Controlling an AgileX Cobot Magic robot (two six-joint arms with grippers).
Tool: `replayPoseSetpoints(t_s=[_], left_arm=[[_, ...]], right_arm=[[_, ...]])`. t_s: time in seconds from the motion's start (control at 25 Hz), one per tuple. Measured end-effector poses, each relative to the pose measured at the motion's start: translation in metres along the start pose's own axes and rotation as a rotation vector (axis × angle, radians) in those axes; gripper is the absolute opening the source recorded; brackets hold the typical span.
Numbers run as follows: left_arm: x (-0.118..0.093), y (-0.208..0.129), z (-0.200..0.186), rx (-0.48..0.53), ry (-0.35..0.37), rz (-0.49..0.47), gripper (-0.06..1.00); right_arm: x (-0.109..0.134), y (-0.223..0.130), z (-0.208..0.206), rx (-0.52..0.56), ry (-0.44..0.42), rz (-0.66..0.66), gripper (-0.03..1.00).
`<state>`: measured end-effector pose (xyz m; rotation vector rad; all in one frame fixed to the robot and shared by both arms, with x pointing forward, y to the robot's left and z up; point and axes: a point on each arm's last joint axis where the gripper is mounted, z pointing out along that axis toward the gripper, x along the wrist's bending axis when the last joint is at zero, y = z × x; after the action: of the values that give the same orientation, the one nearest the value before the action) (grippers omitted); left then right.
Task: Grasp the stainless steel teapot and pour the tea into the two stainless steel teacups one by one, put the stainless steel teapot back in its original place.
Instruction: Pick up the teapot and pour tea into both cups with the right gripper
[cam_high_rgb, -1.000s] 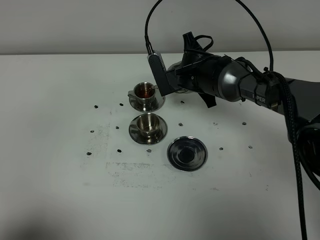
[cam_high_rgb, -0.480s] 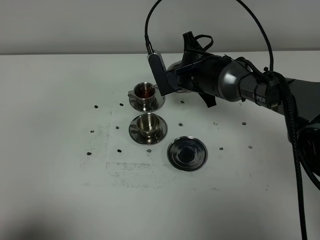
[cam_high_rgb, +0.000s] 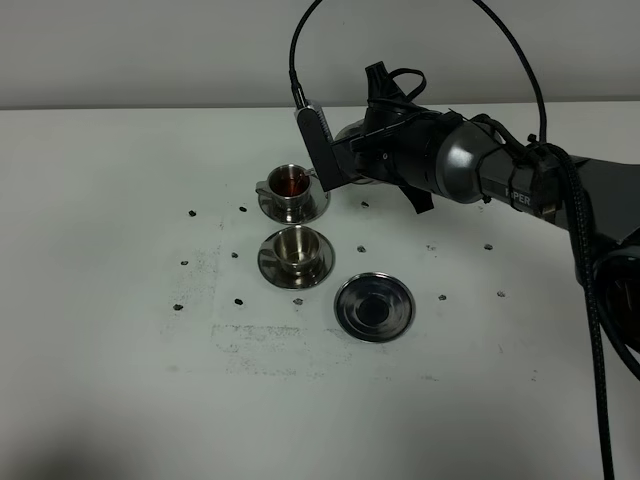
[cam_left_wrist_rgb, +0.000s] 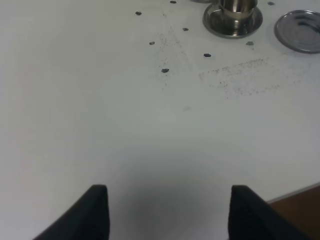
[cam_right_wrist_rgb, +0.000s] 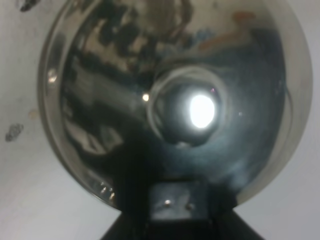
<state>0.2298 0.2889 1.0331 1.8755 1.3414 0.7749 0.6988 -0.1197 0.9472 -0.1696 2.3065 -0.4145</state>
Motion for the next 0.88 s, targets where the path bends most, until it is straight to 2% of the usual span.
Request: replayPoseSetpoints(t_s=[0.88], left_arm=[[0.0, 0.0, 0.0, 0.0, 0.0, 0.0, 0.52]], right_arm=[[-0.0004, -0.0002, 0.0, 0.002, -0.004, 0.014, 0.21]])
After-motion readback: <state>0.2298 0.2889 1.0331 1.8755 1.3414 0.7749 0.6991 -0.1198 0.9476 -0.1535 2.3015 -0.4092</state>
